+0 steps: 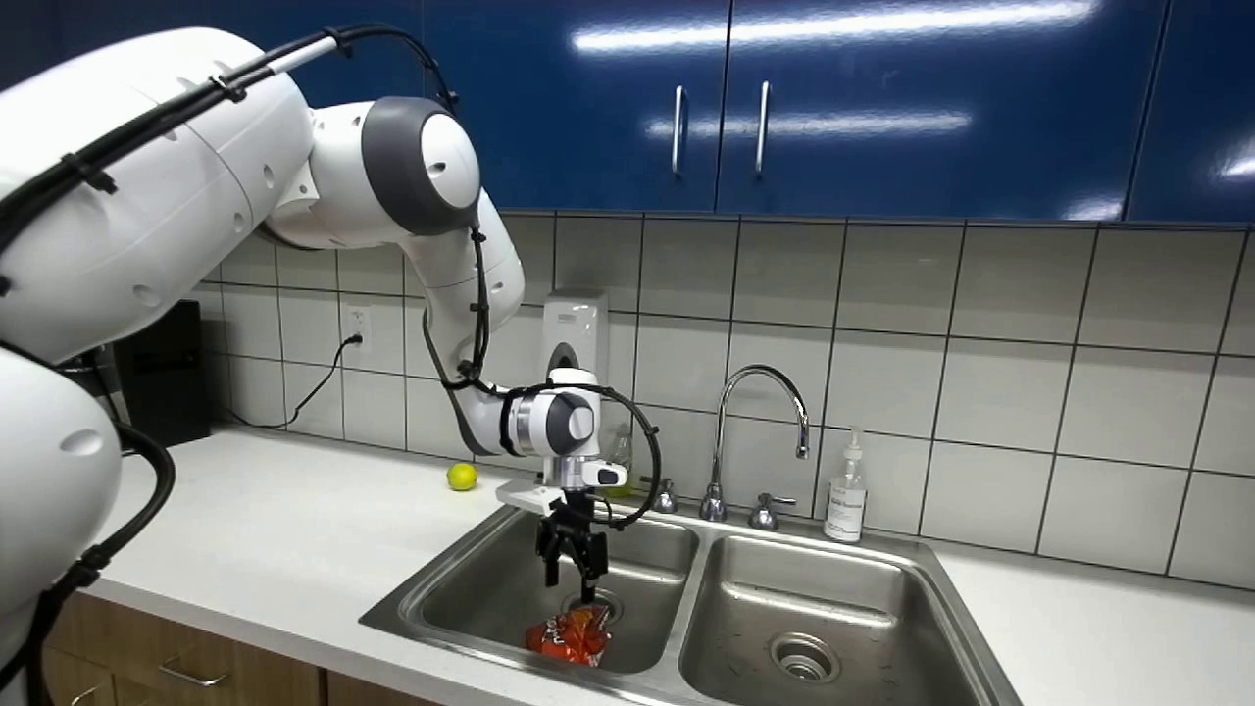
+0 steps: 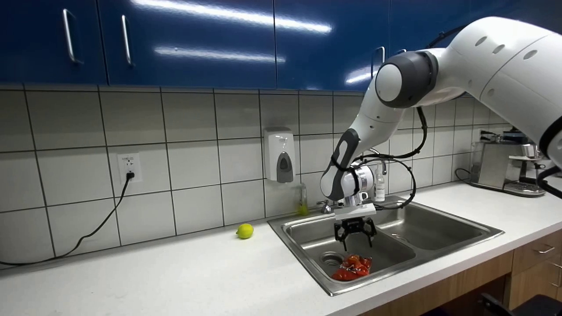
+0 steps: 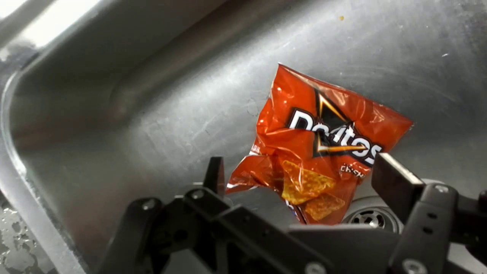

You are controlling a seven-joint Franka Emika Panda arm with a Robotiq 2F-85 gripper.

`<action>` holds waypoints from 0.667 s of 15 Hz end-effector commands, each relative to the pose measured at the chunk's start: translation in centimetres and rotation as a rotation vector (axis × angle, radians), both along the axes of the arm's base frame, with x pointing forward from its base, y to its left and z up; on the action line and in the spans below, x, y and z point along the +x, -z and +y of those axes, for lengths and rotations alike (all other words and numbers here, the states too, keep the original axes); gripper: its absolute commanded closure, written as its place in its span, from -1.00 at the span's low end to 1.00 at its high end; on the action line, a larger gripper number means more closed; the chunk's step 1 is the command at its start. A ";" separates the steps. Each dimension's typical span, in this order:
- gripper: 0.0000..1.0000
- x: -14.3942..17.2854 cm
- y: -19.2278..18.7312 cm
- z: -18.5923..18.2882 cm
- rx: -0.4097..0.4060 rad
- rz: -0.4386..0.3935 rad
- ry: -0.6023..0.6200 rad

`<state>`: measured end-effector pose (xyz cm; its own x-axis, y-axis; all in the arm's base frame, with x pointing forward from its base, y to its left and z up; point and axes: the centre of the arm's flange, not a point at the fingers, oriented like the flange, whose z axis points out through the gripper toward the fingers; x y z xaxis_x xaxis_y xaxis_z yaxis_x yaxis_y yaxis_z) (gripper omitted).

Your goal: Pick up the bag of chips in the sink and place it on the counter to the left of the sink

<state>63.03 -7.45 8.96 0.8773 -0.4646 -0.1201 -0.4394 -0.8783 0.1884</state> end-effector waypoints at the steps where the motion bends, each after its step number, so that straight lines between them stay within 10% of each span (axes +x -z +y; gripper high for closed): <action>1: -1.00 0.8 1.2 0.6 -0.019 0.008 0.032; 10: -1.00 1.9 4.1 0.0 -0.047 0.010 0.083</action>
